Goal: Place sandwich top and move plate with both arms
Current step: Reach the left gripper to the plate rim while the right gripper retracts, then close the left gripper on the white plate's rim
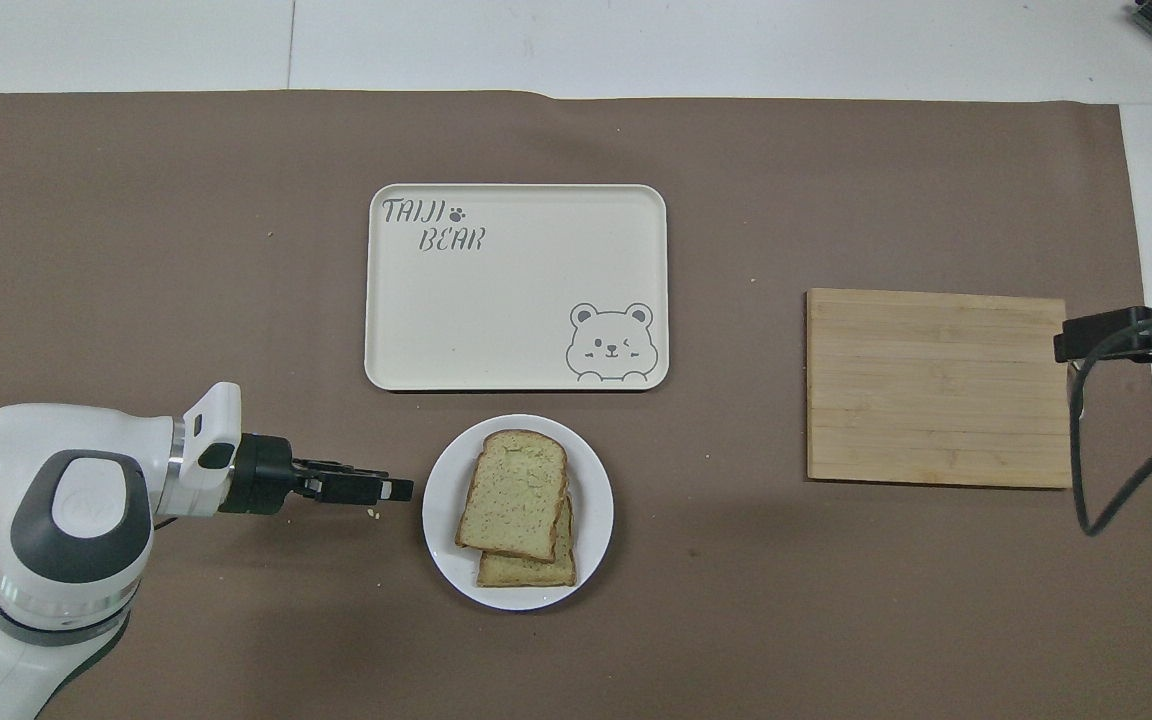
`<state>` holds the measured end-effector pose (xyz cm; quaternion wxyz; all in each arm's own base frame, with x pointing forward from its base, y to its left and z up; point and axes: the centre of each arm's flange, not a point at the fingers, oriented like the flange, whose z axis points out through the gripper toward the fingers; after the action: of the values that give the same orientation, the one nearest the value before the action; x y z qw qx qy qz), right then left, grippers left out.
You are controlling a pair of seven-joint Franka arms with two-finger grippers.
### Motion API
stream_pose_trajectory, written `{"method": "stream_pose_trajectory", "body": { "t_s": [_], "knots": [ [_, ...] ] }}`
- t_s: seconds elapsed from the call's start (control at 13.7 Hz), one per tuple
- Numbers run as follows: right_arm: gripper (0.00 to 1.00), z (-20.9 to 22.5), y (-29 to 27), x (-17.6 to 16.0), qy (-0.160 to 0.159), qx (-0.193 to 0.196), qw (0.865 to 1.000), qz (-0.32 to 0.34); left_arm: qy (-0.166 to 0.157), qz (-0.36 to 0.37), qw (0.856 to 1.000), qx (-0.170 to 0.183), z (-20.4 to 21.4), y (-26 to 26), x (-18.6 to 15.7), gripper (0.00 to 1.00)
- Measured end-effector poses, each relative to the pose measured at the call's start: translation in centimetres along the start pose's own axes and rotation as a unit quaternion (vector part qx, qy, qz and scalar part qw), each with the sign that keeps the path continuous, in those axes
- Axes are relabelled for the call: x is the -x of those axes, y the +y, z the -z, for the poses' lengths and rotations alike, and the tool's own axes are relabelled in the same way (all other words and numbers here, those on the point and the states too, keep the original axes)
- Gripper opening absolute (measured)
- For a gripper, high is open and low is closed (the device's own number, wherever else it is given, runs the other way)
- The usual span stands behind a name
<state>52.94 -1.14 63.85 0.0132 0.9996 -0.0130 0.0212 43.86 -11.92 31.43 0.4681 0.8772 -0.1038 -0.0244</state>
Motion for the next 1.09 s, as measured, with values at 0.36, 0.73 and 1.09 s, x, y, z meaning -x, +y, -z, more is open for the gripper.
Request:
{"method": "stream_pose_trajectory", "body": {
  "t_s": [0.36,0.73,1.09],
  "knots": [
    [1.0,0.6,0.7,0.5,-0.024,0.001,1.0,0.002,0.014,0.0,0.999,0.036,-2.6,-3.4,0.9,0.64],
    [1.0,3.0,0.7,0.8,-0.012,0.001,1.0,0.01,0.031,0.017,0.997,0.062,-4.3,-5.5,2.7,0.53],
    [1.0,3.0,0.4,0.8,-0.012,0.001,1.0,0.013,0.042,0.039,0.995,0.078,-5.0,-6.1,3.7,0.26]
  ]
}}
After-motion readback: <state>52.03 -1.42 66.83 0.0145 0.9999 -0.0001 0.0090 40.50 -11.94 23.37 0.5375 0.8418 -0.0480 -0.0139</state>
